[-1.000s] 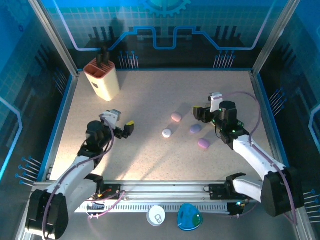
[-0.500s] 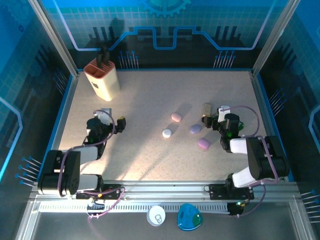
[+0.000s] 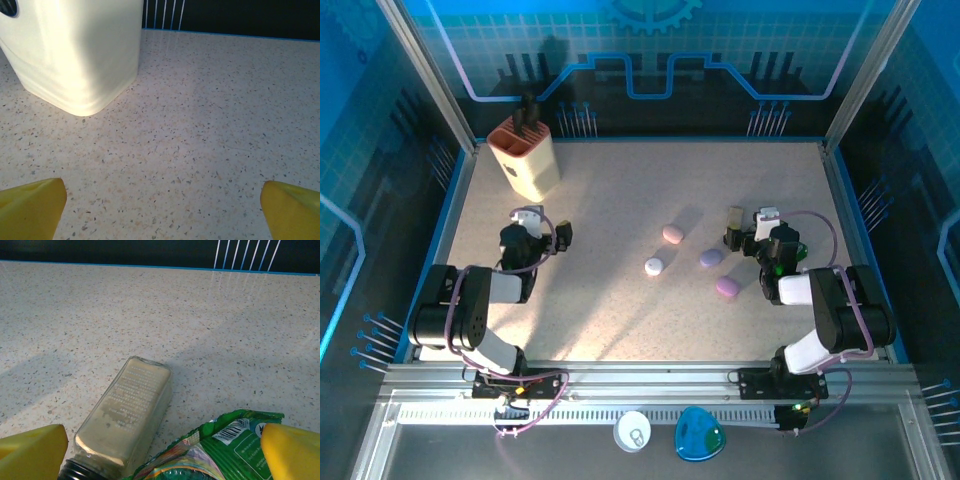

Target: Insert wireless bluetooth earbuds into charging case

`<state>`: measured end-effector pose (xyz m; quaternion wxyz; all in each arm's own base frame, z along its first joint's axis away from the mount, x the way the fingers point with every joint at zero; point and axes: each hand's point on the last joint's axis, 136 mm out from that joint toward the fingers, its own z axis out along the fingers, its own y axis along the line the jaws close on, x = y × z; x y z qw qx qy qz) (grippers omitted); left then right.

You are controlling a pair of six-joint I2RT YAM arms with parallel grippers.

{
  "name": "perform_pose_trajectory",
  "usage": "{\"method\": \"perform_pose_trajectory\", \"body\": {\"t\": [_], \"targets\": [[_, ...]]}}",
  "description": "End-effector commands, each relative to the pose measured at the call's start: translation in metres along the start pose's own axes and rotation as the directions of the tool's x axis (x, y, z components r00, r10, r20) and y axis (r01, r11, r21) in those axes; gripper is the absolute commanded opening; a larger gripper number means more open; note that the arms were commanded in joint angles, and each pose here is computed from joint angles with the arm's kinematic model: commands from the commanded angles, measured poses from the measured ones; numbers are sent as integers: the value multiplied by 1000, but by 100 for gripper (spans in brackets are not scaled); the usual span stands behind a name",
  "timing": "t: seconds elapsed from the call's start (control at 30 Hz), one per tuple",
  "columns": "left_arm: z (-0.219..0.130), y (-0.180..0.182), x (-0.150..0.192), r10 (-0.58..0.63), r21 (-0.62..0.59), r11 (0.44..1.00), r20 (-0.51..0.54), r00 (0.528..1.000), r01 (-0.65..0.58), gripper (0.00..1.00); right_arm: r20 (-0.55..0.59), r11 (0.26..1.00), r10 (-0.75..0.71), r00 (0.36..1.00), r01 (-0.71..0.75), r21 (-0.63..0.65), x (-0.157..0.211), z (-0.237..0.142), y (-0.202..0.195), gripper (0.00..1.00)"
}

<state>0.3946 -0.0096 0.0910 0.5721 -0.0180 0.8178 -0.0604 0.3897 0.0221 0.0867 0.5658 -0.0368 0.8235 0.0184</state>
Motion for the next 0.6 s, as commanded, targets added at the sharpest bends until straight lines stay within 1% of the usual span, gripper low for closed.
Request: {"method": "perform_pose_trajectory", "body": {"t": [0.0,0.57], "targets": [[2,0,-7,10,-8,1000,17,1000,-10,99,48,1000,-17,999,17,10,-15,2,-3,100],[2,0,-6,11,-7,1000,16,1000,-11,99,47,1000,-25,999,24,18,-15,3,-3,100]]}}
